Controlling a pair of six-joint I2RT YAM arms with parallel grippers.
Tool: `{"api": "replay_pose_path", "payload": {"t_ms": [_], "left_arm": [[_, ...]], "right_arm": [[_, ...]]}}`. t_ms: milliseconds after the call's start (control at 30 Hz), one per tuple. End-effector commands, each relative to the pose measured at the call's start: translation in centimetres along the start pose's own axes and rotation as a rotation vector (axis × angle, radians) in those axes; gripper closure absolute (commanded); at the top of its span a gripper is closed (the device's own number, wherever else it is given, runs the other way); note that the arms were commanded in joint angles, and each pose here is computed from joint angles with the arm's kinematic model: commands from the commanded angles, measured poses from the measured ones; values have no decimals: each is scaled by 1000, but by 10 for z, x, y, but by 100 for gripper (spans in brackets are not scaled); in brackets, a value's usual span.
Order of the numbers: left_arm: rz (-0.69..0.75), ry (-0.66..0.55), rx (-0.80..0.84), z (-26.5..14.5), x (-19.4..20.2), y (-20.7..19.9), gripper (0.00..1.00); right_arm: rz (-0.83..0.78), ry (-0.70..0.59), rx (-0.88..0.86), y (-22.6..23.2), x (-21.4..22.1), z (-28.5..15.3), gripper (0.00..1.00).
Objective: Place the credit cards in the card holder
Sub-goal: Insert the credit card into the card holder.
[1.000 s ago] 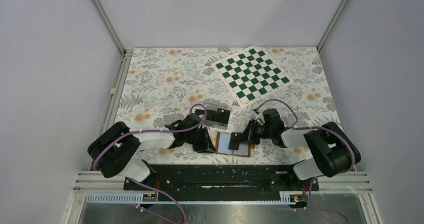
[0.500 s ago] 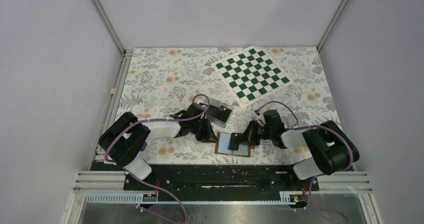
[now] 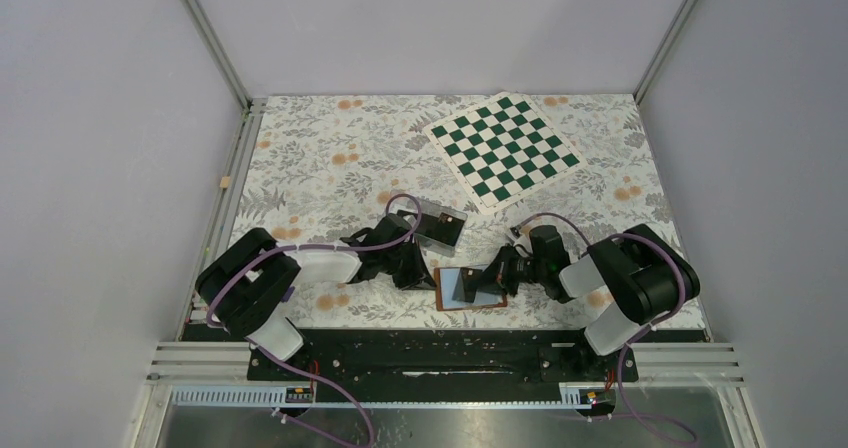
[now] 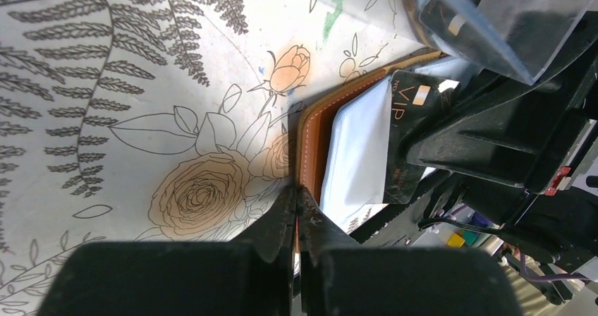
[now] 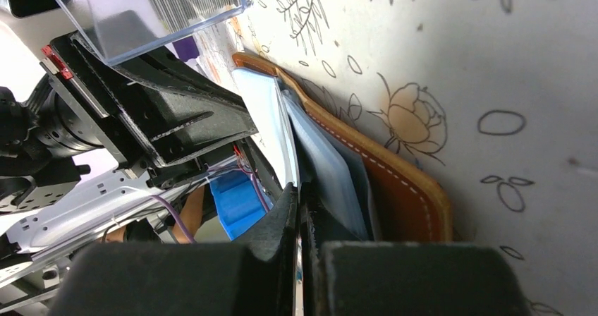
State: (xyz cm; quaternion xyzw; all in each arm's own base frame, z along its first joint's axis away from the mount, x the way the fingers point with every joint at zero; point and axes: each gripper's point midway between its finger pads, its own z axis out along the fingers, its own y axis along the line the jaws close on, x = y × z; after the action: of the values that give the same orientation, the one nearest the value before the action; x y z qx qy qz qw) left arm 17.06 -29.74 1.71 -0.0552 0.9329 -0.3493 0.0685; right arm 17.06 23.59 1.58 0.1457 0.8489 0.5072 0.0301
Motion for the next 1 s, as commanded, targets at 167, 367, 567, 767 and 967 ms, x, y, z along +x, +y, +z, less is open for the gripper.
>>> {"api": "replay_pose_path", "payload": {"t_ms": [167,367,567,767,967], "left_arm": [[-34,20,23,4,11,-7,100],[-18,19,-1,4,9,-5,100],[-6,27,0,6,9,-7,100],[6,36,1,8,10,-10,100],[14,44,3,9,11,-13,100]], "right_arm": [[50,85,130,-29,29,-11,100],[1,100,210,-35,34,-22,100],[1,130,221,-36,35,-21,100],[8,178,189,-35,35,-13,100],[-20,174,198,-29,29,-10,100]]}}
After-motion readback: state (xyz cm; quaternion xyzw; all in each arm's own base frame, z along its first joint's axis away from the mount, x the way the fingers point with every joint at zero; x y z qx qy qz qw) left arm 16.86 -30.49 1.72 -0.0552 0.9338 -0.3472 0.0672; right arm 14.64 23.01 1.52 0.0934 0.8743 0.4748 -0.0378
